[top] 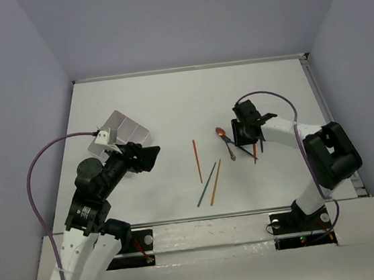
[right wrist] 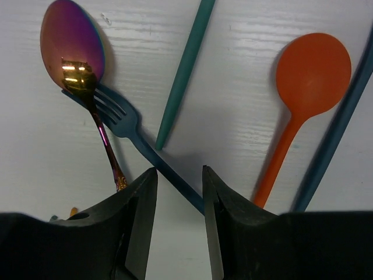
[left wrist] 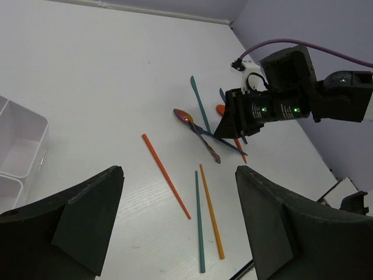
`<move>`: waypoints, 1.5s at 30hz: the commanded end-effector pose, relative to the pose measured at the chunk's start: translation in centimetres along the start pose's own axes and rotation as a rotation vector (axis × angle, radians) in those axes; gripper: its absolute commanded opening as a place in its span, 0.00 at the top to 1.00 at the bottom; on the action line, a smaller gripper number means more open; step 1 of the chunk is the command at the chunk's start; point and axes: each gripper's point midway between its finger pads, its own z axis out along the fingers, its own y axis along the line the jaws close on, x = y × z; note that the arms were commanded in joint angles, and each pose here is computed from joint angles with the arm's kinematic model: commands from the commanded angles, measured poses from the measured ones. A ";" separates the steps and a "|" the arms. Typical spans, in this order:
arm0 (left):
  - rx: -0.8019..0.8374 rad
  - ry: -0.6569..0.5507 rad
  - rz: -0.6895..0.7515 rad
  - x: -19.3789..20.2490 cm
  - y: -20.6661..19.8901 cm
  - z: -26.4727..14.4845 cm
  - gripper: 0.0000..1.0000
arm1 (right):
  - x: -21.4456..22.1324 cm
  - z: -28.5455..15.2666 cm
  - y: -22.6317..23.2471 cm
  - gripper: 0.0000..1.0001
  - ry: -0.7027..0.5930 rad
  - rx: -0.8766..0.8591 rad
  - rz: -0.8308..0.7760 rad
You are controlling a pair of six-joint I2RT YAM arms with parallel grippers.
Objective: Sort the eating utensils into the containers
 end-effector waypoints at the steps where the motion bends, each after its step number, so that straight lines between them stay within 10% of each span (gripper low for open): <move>1: 0.035 -0.011 0.006 -0.2 -0.6 0.0 0.10 | 0.3 -0.5 0.4 0.57 0.052 -0.005 -0.023; 38: 0.046 -0.026 0.009 -0.7 -0.7 -0.1 0.10 | 3.9 -2.2 3.1 0.93 0.180 -0.012 -0.218; 45: 0.046 -0.023 0.008 -0.7 -0.6 0.0 0.10 | 3.7 -4.2 7.1 0.93 0.171 -0.254 -0.204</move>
